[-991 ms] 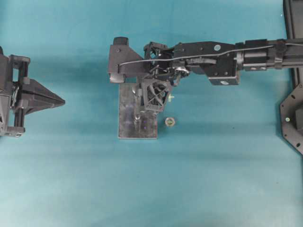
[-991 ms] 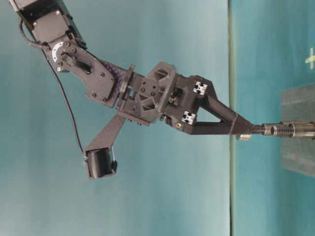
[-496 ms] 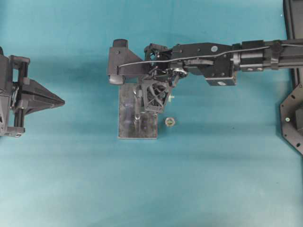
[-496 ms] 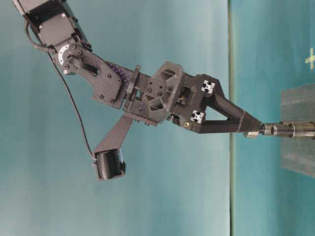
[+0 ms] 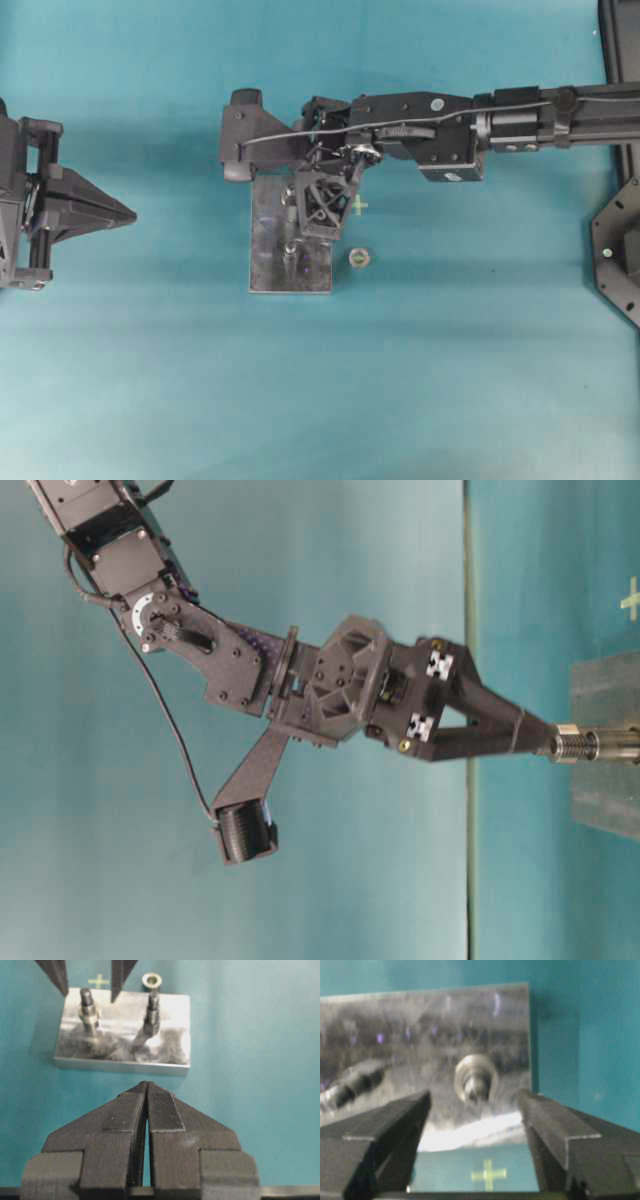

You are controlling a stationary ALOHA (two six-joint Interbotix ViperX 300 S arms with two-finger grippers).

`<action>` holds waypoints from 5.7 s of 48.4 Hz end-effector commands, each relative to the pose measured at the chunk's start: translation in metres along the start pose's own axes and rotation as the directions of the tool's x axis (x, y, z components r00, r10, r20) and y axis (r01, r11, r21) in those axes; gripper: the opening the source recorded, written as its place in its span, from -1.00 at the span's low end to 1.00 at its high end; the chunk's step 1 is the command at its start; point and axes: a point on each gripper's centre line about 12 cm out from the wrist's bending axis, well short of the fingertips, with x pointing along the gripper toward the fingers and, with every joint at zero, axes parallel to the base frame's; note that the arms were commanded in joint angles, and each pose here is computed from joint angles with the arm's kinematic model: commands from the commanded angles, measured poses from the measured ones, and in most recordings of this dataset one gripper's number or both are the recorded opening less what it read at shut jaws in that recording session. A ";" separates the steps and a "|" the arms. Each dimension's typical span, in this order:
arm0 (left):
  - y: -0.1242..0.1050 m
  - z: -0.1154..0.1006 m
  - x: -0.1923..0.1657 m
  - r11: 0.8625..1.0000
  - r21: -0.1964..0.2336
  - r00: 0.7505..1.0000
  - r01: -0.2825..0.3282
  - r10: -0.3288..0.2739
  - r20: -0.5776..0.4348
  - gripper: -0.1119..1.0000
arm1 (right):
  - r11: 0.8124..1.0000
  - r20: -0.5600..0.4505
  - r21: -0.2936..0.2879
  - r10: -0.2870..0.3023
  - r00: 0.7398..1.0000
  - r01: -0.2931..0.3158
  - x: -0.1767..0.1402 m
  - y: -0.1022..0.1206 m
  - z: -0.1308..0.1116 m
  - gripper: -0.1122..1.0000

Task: Insert the washer onto the shaft.
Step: 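Open the right gripper and move it back to the lower washer, then lower the right gripper and grasp the lower washer, then lift the washer and carry it over the lower shaft, then lower the washer onto the lower shaft and open the right gripper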

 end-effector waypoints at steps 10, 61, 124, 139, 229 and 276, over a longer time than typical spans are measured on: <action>0.000 0.007 -0.002 1.000 -0.008 1.000 0.000 0.000 0.028 -0.81 | 0.999 0.040 0.033 0.026 0.999 -0.027 -0.029 0.005 0.002 0.46; -0.001 0.013 -0.002 1.000 -0.006 0.999 0.002 -0.002 0.037 -0.81 | 0.997 0.017 -0.048 0.067 0.998 -0.067 0.002 0.058 -0.091 0.49; -0.001 0.014 -0.002 1.000 -0.010 0.999 0.001 -0.001 0.040 -0.81 | 0.999 -0.006 -0.017 0.051 0.999 -0.051 0.018 0.047 -0.095 -0.22; -0.001 0.016 -0.002 1.000 -0.010 0.999 0.002 -0.001 0.044 -0.81 | 0.999 0.106 -0.024 0.049 0.993 -0.047 -0.036 0.045 -0.059 -0.22; 0.000 0.012 -0.007 1.000 -0.008 0.999 0.002 -0.002 0.052 -0.80 | 0.986 0.017 -0.161 0.051 0.999 -0.047 -0.014 0.065 0.001 -0.21; 0.000 0.012 -0.007 1.000 -0.007 0.999 0.002 -0.002 0.054 -0.81 | 0.992 0.026 -0.128 0.026 0.999 -0.023 -0.001 0.045 0.010 0.43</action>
